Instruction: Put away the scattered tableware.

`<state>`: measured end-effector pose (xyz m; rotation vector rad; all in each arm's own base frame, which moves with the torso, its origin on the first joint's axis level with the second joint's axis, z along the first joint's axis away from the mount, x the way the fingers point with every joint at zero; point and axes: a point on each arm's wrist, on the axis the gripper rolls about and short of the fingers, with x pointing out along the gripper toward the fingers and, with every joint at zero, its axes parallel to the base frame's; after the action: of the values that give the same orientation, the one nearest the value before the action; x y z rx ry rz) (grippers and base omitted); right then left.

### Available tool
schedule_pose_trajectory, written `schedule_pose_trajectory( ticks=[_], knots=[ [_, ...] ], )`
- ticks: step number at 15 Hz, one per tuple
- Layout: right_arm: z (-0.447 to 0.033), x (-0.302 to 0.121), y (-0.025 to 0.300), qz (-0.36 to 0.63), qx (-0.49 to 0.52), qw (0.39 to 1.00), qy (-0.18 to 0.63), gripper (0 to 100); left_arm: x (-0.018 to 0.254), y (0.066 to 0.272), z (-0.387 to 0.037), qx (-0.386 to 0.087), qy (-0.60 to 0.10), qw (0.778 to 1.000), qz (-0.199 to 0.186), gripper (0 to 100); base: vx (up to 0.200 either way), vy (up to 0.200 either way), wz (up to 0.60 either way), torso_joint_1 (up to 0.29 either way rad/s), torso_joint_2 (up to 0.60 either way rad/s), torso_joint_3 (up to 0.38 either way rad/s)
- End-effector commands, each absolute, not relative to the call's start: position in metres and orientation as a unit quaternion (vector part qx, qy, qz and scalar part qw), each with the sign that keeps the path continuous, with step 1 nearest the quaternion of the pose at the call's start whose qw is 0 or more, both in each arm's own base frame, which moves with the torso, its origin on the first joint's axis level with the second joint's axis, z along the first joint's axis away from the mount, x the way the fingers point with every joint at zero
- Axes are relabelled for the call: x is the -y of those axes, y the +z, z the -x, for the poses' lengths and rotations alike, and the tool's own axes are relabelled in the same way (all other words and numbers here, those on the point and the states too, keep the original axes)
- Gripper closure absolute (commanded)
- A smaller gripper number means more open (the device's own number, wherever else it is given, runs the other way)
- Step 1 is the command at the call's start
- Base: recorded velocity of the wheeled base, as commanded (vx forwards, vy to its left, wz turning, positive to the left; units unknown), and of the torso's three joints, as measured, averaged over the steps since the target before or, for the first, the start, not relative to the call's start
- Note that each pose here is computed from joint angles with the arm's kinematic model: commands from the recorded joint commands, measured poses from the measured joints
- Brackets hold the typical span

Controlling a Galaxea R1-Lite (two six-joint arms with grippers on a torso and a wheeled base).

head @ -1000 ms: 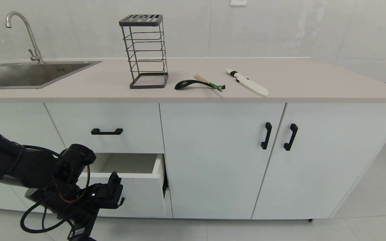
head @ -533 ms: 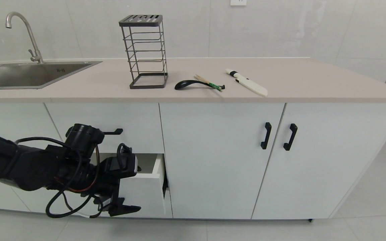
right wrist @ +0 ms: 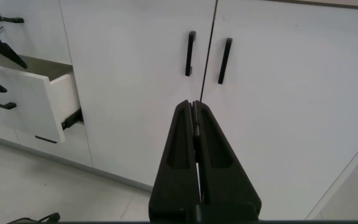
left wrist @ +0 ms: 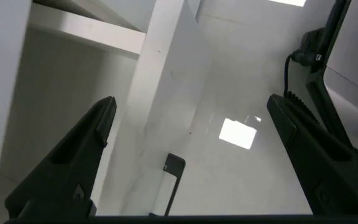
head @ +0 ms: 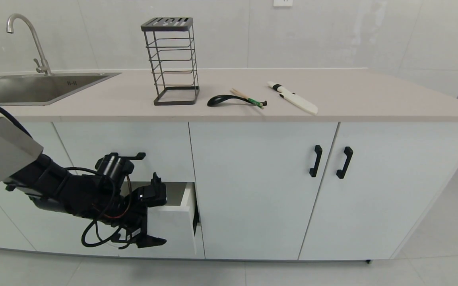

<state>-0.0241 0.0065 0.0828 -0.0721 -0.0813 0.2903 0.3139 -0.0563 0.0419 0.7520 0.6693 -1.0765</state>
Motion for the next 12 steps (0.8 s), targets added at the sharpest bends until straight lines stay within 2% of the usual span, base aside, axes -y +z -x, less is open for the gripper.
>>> schedule_pose_trajectory(
  ticks=[1, 2, 7, 12],
  knots=[
    [0.024, -0.006, 0.083, 0.036, 0.04, 0.988, 0.145, 100, 0.053, 0.021, -0.294, -0.347, -0.504, 0.722, -0.323, 0, 0.0, 0.0, 0.0, 0.0, 0.0, 0.0],
    [0.024, -0.006, 0.083, 0.036, 0.041, 0.988, 0.145, 100, 0.052, 0.018, -0.286, -0.353, -0.507, 0.718, -0.321, 0, 0.0, 0.0, 0.0, 0.0, 0.0, 0.0],
    [0.024, -0.006, 0.083, 0.036, 0.04, 0.988, 0.145, 100, 0.049, 0.028, -0.271, -0.344, -0.502, 0.724, -0.324, 0, 0.0, 0.0, 0.0, 0.0, 0.0, 0.0],
    [0.024, -0.006, 0.083, 0.036, 0.041, 0.988, 0.145, 100, 0.043, 0.058, -0.271, -0.297, -0.476, 0.755, -0.34, 0, 0.0, 0.0, 0.0, 0.0, 0.0, 0.0]
  ],
)
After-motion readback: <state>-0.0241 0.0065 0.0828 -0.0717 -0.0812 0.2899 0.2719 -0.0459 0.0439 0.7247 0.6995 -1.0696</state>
